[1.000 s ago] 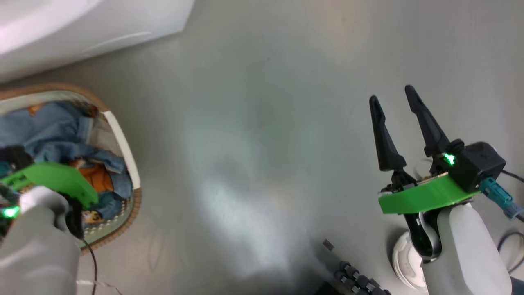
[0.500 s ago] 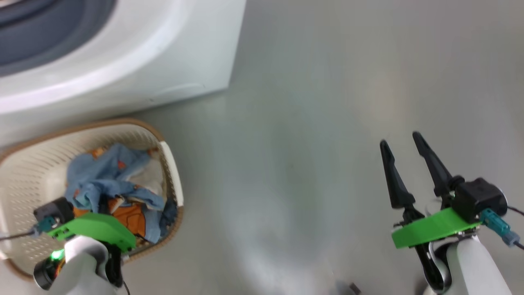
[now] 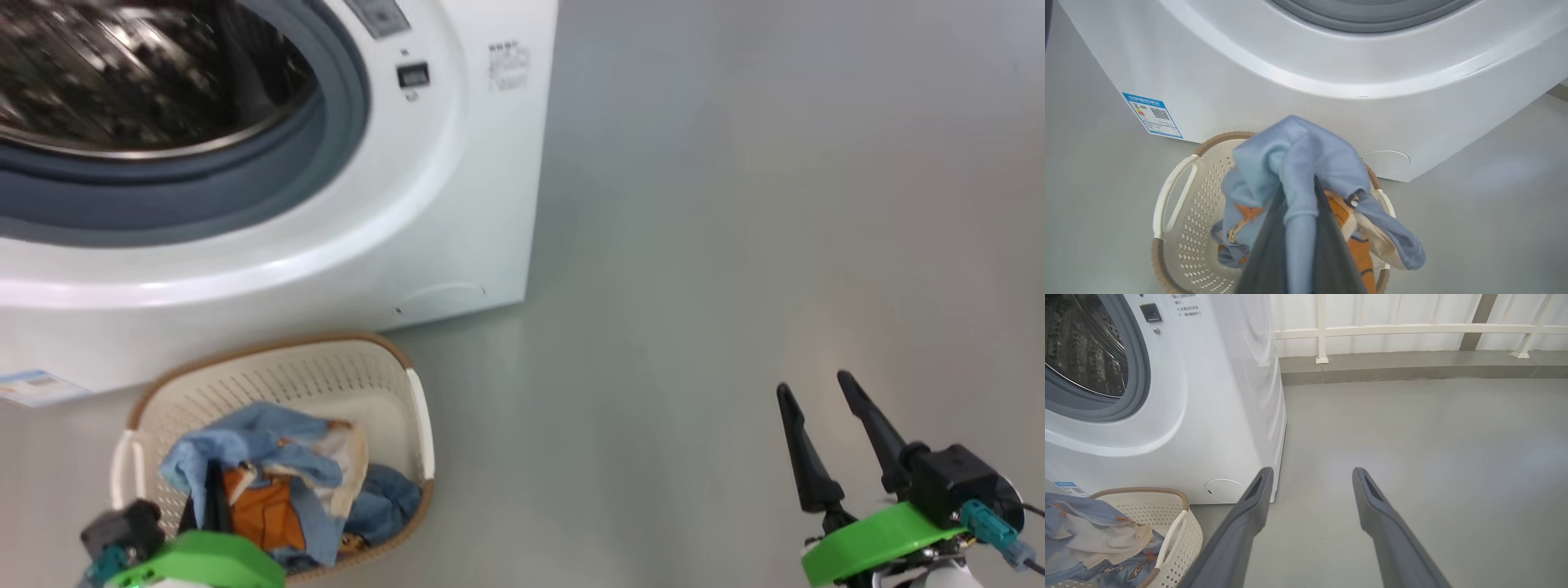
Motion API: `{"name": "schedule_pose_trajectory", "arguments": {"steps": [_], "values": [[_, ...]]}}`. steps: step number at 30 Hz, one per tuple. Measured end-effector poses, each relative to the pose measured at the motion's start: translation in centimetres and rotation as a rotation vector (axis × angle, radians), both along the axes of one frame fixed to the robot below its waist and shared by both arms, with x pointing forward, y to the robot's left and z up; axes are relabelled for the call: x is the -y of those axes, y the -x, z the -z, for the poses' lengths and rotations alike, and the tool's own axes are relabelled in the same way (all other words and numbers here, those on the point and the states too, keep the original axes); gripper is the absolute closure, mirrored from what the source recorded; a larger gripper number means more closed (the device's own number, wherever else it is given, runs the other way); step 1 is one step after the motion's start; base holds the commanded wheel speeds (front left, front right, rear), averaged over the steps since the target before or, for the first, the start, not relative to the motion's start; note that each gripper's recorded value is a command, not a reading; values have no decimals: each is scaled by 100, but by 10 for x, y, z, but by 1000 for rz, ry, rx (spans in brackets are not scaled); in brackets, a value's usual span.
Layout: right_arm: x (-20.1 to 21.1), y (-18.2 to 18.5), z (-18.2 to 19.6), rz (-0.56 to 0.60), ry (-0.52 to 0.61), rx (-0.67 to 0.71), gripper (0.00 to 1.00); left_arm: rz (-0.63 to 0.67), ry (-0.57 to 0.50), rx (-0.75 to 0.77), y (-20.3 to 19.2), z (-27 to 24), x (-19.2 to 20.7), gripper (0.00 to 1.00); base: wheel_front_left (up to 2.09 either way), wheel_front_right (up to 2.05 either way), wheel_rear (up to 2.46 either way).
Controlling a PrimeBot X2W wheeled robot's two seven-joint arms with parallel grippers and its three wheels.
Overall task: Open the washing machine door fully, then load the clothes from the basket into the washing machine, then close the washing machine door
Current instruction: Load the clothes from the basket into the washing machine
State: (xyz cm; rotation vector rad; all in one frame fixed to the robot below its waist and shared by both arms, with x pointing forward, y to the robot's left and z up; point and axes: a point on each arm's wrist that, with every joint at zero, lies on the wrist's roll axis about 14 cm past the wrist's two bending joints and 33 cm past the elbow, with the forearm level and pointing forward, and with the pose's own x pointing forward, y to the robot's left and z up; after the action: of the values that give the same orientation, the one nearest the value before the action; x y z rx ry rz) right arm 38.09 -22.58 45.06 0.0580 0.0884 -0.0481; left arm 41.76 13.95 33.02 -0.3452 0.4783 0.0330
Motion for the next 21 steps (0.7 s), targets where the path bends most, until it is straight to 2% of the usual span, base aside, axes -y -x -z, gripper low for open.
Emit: {"name": "schedule_pose_trajectory", "arguments": {"steps": [7,21], "values": [[-6,17,-20,-22,-1,56,0,-36,-31,149,26,-51,-13,100,0,0,0],[-10,45,-35,-40,-1,100,0,-77,-55,289,67,-101,-20,100,0,0,0]]}}
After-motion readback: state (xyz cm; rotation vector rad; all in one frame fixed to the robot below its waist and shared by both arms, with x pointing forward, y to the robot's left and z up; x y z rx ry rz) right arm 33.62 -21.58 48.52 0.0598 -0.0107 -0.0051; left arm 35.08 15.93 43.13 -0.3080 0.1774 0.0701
